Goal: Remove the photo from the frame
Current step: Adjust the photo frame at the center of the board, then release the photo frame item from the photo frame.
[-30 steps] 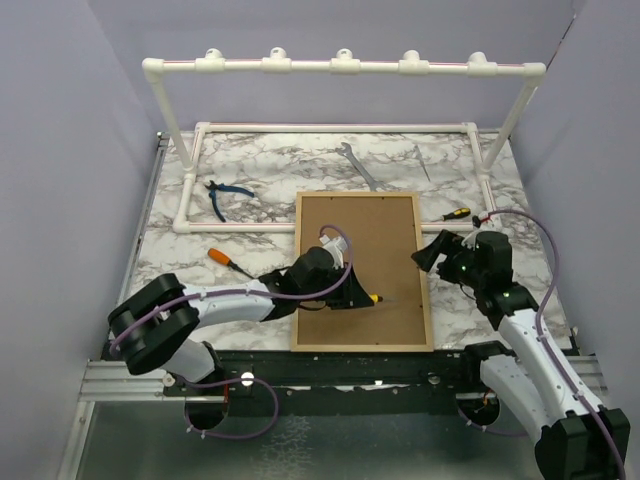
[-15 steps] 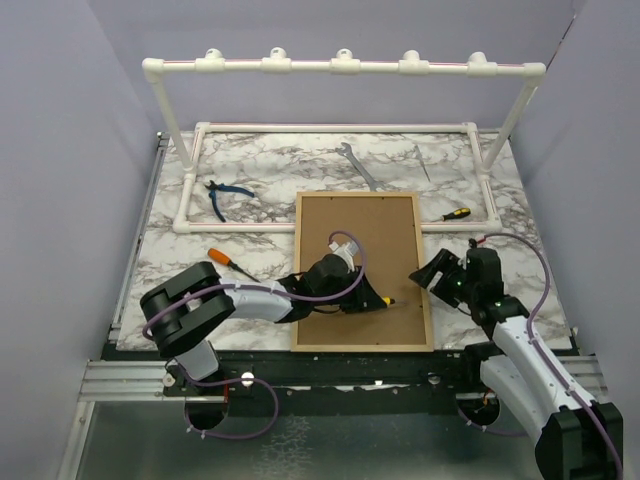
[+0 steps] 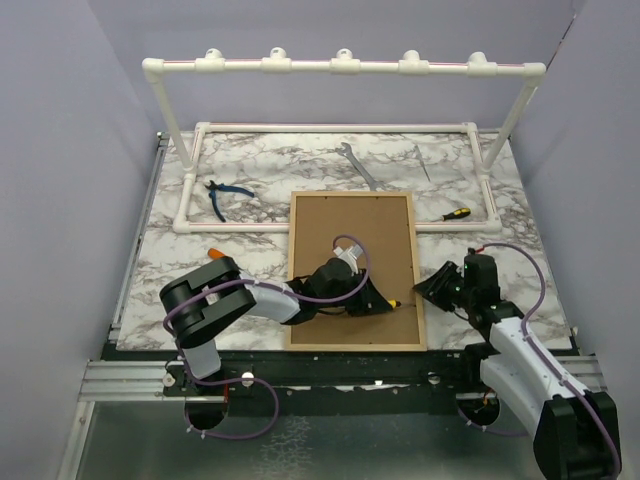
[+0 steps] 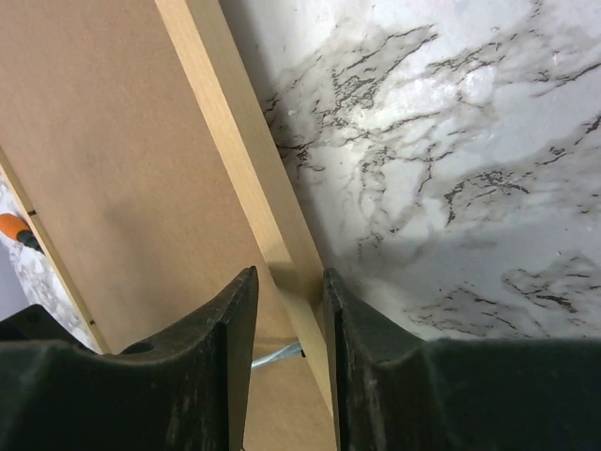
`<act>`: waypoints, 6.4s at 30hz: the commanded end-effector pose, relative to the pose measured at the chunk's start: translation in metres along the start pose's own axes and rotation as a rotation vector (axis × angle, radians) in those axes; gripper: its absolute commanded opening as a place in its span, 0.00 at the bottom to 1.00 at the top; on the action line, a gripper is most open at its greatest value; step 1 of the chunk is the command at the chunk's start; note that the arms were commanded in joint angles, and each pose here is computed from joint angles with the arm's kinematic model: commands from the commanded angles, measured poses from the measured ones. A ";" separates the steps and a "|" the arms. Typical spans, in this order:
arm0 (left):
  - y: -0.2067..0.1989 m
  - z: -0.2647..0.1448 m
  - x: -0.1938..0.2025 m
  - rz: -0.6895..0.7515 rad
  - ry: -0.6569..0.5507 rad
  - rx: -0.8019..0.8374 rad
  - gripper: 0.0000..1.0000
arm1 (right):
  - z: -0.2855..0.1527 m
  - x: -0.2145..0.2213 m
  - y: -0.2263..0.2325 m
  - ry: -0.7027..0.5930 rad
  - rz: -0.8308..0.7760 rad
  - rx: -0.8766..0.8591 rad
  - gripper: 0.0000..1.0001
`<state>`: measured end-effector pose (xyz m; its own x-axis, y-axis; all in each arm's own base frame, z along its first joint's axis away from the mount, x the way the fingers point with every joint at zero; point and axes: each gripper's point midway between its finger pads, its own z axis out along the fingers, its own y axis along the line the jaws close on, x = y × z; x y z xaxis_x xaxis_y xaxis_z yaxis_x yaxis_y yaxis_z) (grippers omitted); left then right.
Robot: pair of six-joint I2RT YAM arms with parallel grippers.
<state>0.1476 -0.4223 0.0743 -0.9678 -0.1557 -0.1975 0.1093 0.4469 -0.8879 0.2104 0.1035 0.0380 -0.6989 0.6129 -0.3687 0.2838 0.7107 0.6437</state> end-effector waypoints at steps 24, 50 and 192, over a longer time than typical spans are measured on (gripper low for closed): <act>0.007 -0.071 -0.030 -0.015 0.002 -0.034 0.00 | 0.019 0.002 0.023 0.063 -0.074 -0.130 0.47; 0.029 -0.146 -0.095 0.016 -0.080 -0.144 0.00 | 0.059 -0.032 0.088 0.017 0.004 -0.309 0.19; -0.079 0.042 -0.051 -0.086 0.070 -0.504 0.00 | 0.034 0.018 0.058 0.211 -0.265 -0.272 0.07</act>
<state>0.1878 -0.4440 0.1143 -0.9906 -0.1362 -0.0150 -0.1083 0.8450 -0.5237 0.2621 0.1345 0.0361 -0.7837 0.3475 -0.5148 -0.0339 0.8037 0.5941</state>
